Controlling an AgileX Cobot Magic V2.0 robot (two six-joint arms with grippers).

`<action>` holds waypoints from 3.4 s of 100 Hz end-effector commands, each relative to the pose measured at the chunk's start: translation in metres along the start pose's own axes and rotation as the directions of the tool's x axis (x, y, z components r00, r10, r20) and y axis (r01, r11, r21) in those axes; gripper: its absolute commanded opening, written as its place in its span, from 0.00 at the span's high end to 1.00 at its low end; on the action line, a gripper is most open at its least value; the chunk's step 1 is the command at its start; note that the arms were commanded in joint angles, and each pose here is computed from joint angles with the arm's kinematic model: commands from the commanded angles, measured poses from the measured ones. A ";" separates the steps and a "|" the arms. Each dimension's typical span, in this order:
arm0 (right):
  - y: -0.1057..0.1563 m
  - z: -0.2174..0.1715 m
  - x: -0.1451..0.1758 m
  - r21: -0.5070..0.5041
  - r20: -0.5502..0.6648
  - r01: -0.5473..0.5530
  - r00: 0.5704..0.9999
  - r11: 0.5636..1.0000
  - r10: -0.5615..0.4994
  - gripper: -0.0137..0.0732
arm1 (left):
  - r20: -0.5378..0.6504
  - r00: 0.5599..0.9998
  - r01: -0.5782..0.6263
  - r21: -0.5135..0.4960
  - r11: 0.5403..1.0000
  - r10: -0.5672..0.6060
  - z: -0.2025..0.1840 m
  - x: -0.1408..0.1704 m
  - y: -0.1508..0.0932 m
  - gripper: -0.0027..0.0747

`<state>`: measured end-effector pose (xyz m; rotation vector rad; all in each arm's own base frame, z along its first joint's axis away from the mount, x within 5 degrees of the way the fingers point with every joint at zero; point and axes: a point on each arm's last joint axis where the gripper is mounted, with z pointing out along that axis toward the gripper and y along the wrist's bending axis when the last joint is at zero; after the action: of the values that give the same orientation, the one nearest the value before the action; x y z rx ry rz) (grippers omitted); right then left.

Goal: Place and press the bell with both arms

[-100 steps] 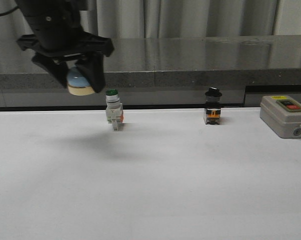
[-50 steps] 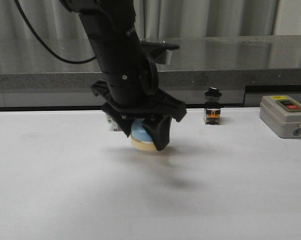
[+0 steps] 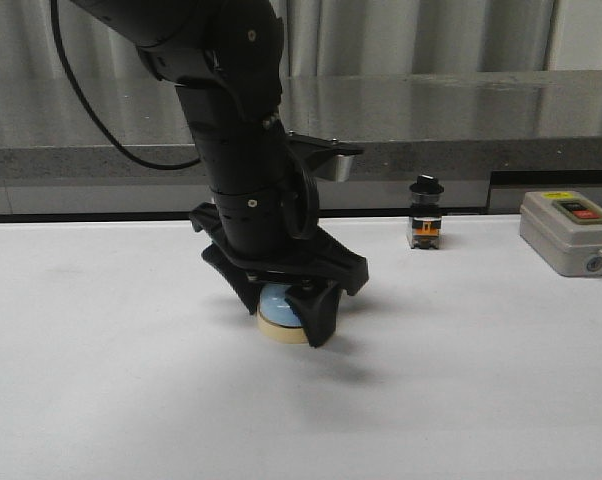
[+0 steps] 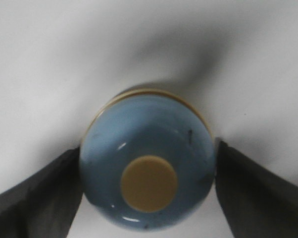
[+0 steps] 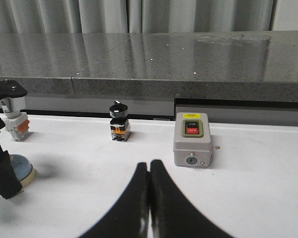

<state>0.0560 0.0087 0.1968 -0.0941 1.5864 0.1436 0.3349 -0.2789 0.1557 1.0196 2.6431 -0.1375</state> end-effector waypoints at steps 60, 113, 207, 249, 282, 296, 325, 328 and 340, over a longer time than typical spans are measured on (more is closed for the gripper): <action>0.000 -0.003 -0.013 0.009 0.113 0.003 0.994 1.000 -0.004 0.91 | 0.339 0.939 0.072 -0.004 0.997 -0.067 -0.133 -0.019 0.021 0.10; 0.000 -0.003 -0.013 0.009 0.113 0.003 0.994 1.000 -0.004 0.91 | 0.644 0.707 0.452 -0.095 0.887 -0.292 -0.233 0.100 0.121 0.10; 0.000 -0.003 -0.013 0.009 0.113 0.003 0.994 1.000 -0.004 0.91 | 0.842 0.488 0.523 -0.070 0.849 -0.231 -0.255 0.257 0.051 0.99; 0.000 -0.003 -0.013 0.009 0.113 0.003 0.994 1.000 -0.004 0.91 | 0.842 0.488 0.523 -0.070 0.849 -0.231 -0.255 0.257 0.051 0.99; 0.000 -0.003 -0.013 0.009 0.113 0.003 0.994 1.000 -0.004 0.91 | 0.847 0.498 0.511 -0.112 0.852 -0.188 -0.257 0.257 0.053 0.99; 0.000 -0.003 -0.013 0.009 0.113 0.003 0.994 1.000 -0.004 0.91 | 0.904 0.415 0.502 -0.134 0.855 -0.103 -0.258 0.261 0.051 0.99; 0.000 -0.003 -0.013 0.009 0.113 0.003 0.994 1.000 -0.004 0.91 | 0.945 0.328 0.486 -0.181 0.855 0.013 -0.224 0.305 0.031 0.99; 0.000 -0.003 -0.013 0.009 0.113 0.003 0.994 1.000 -0.004 0.91 | 0.946 0.324 0.488 -0.187 0.852 0.022 -0.220 0.311 0.029 0.99; 0.000 -0.003 -0.013 0.009 0.113 0.003 0.994 1.000 -0.004 0.91 | 0.947 0.320 0.507 -0.196 0.839 0.028 -0.197 0.331 0.023 0.99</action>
<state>0.0560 0.0087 0.1968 -0.0941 1.5864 0.1436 0.0771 -0.0133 0.2390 0.1817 1.6618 -0.0951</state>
